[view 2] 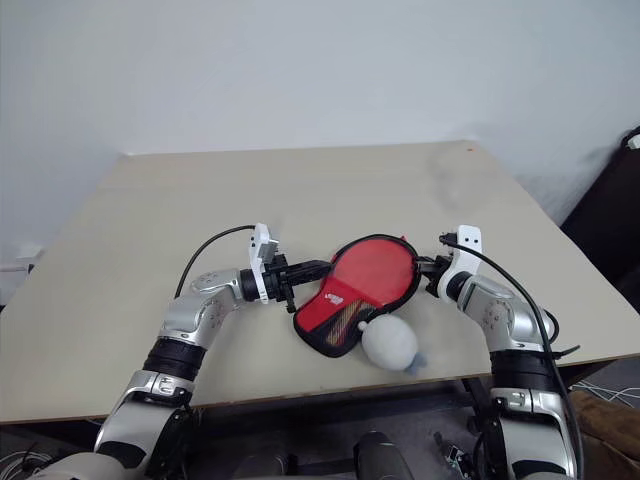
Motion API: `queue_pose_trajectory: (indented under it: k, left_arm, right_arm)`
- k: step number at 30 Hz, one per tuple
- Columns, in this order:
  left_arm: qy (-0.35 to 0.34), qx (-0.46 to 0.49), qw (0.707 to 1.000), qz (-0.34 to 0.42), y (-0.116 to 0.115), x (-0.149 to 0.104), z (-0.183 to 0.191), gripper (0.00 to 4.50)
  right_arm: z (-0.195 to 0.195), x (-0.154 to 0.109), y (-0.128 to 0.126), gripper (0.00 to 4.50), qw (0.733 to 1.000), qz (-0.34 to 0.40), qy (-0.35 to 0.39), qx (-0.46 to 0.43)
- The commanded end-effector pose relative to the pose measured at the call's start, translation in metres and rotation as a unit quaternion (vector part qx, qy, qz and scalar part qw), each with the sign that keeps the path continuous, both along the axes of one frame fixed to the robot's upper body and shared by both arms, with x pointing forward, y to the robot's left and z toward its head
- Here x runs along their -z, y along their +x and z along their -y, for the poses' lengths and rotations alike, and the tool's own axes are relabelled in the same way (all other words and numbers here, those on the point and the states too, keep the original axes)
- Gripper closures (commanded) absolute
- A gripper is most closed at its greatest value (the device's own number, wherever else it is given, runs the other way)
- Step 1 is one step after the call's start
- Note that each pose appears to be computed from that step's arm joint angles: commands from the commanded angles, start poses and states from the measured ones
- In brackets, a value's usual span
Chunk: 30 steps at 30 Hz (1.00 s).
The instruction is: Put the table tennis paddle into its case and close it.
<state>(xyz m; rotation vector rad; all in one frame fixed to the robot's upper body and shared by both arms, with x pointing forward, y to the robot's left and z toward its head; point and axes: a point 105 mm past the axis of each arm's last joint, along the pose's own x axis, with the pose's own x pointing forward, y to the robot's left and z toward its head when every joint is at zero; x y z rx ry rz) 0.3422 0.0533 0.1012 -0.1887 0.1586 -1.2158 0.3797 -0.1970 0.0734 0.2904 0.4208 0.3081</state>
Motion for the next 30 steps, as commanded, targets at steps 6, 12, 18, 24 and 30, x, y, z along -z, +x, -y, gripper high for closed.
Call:
queue_pose_trajectory:
  k: [6,12,18,24,30]
  left_arm:
    - [-0.007,0.015,0.999,0.028,0.0,-0.015,0.008,4.5]
    - [-0.006,0.015,0.999,0.028,-0.001,-0.014,0.008,4.5]
    - [-0.004,0.016,0.999,0.028,-0.001,-0.014,0.008,4.5]
    - [-0.004,0.018,0.999,0.029,-0.001,-0.014,0.01,4.5]
    - [-0.004,0.02,0.999,0.028,-0.001,-0.014,0.011,4.5]
  right_arm:
    - [0.012,-0.011,0.023,4.45,0.998,0.032,-0.017,0.047]
    - [0.013,-0.002,0.024,4.45,0.998,0.021,-0.045,0.044]
    - [0.011,-0.008,0.021,4.45,0.995,0.05,-0.08,0.014]
    - [0.01,-0.017,0.017,3.01,0.995,0.068,-0.072,0.003]
    - [0.011,-0.023,0.013,1.36,0.991,0.085,-0.101,-0.005]
